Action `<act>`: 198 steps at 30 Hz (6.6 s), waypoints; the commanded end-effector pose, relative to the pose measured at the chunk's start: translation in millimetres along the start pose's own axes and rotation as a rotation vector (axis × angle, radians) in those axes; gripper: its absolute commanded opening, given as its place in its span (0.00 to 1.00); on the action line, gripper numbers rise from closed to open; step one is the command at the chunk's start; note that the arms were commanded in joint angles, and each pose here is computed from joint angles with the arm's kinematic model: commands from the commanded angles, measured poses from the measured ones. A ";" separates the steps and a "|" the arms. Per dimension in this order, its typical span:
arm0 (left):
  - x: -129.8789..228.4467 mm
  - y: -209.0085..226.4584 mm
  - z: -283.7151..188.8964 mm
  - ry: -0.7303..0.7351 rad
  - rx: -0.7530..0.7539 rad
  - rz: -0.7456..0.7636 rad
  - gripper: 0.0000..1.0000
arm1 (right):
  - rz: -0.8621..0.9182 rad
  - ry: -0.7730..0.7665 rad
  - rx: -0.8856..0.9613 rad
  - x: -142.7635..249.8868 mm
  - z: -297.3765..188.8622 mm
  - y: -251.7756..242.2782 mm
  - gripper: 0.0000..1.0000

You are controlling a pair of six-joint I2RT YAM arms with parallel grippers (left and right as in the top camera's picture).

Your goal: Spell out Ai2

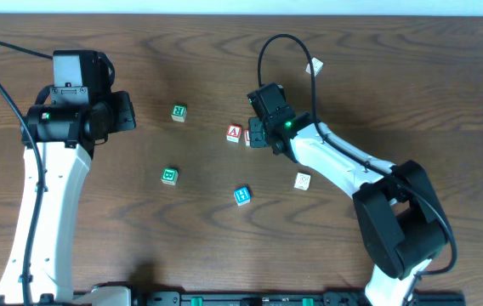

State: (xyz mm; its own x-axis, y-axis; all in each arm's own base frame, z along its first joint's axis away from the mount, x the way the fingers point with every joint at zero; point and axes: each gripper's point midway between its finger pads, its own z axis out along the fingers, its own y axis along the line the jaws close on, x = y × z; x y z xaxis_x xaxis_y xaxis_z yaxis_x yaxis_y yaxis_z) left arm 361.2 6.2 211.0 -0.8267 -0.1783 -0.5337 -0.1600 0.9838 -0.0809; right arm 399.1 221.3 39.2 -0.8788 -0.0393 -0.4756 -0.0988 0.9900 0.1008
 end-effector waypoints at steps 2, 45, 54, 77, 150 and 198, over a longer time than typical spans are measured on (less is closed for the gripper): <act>1.4 0.1 1.1 0.005 0.002 0.012 0.41 | -0.038 0.015 0.010 4.5 9.8 2.4 0.12; 1.5 0.2 1.1 0.005 0.001 0.013 0.42 | -0.124 -0.098 0.009 -35.2 -12.5 9.1 0.48; 1.5 0.2 1.1 0.005 0.001 0.028 0.41 | -0.479 -0.160 0.018 -70.5 -46.4 4.5 0.74; 6.6 -2.5 1.0 0.026 0.019 0.058 0.68 | -1.033 0.097 -0.384 -30.4 -93.9 -15.8 0.69; 18.3 -2.9 0.3 0.075 0.026 0.054 0.67 | -0.919 0.307 -0.360 29.9 25.4 -10.5 0.57; 14.3 -3.6 0.6 0.058 0.029 0.057 0.68 | -0.537 0.740 -0.108 50.1 -68.4 -51.4 0.01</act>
State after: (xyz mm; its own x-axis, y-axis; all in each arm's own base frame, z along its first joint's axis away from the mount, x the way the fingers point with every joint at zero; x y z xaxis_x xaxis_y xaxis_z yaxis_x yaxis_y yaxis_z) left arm 350.2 0.4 204.4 -0.8627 -0.1273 -0.4894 -0.1032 0.9917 -0.0761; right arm 330.6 157.5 71.4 -0.7639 -0.6221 0.1718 -0.6074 0.7830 0.1344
